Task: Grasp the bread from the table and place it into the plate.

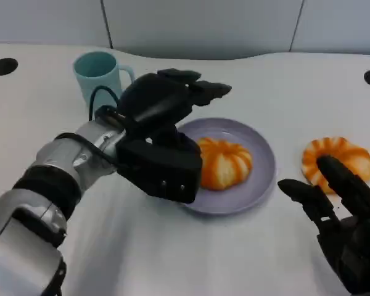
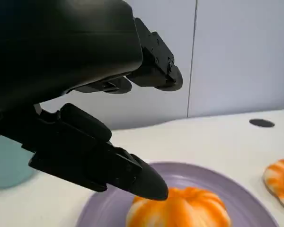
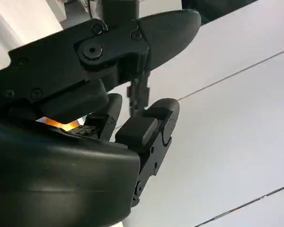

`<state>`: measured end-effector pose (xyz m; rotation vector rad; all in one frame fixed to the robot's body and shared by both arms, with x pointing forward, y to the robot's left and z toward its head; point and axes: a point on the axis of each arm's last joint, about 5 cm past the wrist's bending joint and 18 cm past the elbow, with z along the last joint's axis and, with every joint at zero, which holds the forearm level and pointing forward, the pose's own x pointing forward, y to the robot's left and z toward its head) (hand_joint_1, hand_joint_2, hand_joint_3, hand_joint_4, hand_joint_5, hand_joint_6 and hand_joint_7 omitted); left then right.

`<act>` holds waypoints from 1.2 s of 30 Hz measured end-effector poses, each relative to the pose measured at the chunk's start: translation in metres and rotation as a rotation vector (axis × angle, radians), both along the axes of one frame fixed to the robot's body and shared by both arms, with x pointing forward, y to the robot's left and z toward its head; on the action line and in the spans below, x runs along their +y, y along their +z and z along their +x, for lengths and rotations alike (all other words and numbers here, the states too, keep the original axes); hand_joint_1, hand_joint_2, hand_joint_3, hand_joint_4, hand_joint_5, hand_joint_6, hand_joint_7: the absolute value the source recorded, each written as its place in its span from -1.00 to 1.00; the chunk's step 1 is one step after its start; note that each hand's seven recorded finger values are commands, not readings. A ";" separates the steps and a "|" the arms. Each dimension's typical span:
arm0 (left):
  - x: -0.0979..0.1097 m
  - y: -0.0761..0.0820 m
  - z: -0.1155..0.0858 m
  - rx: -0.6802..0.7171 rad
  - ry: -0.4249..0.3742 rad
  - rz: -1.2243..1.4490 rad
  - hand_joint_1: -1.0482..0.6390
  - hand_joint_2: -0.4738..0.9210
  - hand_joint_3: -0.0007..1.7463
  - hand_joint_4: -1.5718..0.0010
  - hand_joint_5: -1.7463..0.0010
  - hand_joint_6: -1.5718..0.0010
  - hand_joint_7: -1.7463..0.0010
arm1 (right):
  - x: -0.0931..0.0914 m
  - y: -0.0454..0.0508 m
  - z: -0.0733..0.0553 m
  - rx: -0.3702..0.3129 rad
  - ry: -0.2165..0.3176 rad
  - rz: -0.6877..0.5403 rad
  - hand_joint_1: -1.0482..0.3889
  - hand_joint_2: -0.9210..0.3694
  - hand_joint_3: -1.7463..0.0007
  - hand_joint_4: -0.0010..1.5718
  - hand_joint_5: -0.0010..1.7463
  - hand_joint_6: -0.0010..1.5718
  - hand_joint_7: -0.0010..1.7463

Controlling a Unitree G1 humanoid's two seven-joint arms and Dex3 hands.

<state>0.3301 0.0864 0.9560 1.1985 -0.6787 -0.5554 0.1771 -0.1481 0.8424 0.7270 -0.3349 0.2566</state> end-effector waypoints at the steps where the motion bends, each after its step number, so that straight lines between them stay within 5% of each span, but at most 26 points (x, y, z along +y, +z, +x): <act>1: 0.001 0.002 0.000 -0.012 -0.001 -0.006 -0.61 0.91 -1.00 0.64 0.98 0.49 0.98 | 0.000 0.0000 0.000 0.000 0.000 0.002 -0.34 -1.00 0.89 -0.46 -0.10 -0.03 -1.00; 7: 0.018 0.016 -0.004 -0.028 -0.019 -0.174 -0.60 0.90 -1.00 0.57 0.95 0.46 0.98 | 0.001 0.0013 0.004 -0.013 0.008 0.006 -0.36 -1.00 0.90 -0.47 -0.06 -0.02 -1.00; 10: 0.035 0.010 -0.011 0.034 -0.029 -0.365 -0.52 0.90 -1.00 0.51 0.93 0.46 0.99 | 0.002 0.0010 0.006 -0.015 0.016 0.009 -0.36 -1.00 0.90 -0.48 -0.06 -0.03 -1.00; 19: 0.085 -0.036 -0.040 0.462 0.000 -0.998 -0.55 1.00 -0.89 0.55 0.97 0.59 1.00 | 0.004 -0.0007 0.006 -0.006 0.028 0.007 -0.34 -1.00 0.87 -0.48 -0.04 -0.02 -0.99; 25: 0.130 -0.077 -0.079 0.802 -0.157 -1.398 -0.53 1.00 -0.79 0.63 0.99 0.71 1.00 | 0.003 -0.0019 0.004 0.002 0.028 0.006 -0.35 -1.00 0.87 -0.49 -0.03 -0.01 -0.99; 28: 0.144 -0.093 -0.100 0.884 -0.198 -1.494 -0.55 1.00 -0.57 0.69 0.99 0.82 0.99 | 0.004 -0.0021 0.004 0.005 0.032 0.002 -0.34 -1.00 0.87 -0.47 -0.03 -0.01 -0.99; 36: 0.148 -0.131 -0.148 1.032 -0.231 -1.716 -0.53 1.00 -0.36 0.72 0.99 0.83 1.00 | 0.005 -0.0027 0.004 0.010 0.038 -0.004 -0.35 -1.00 0.91 -0.43 -0.05 0.01 -0.98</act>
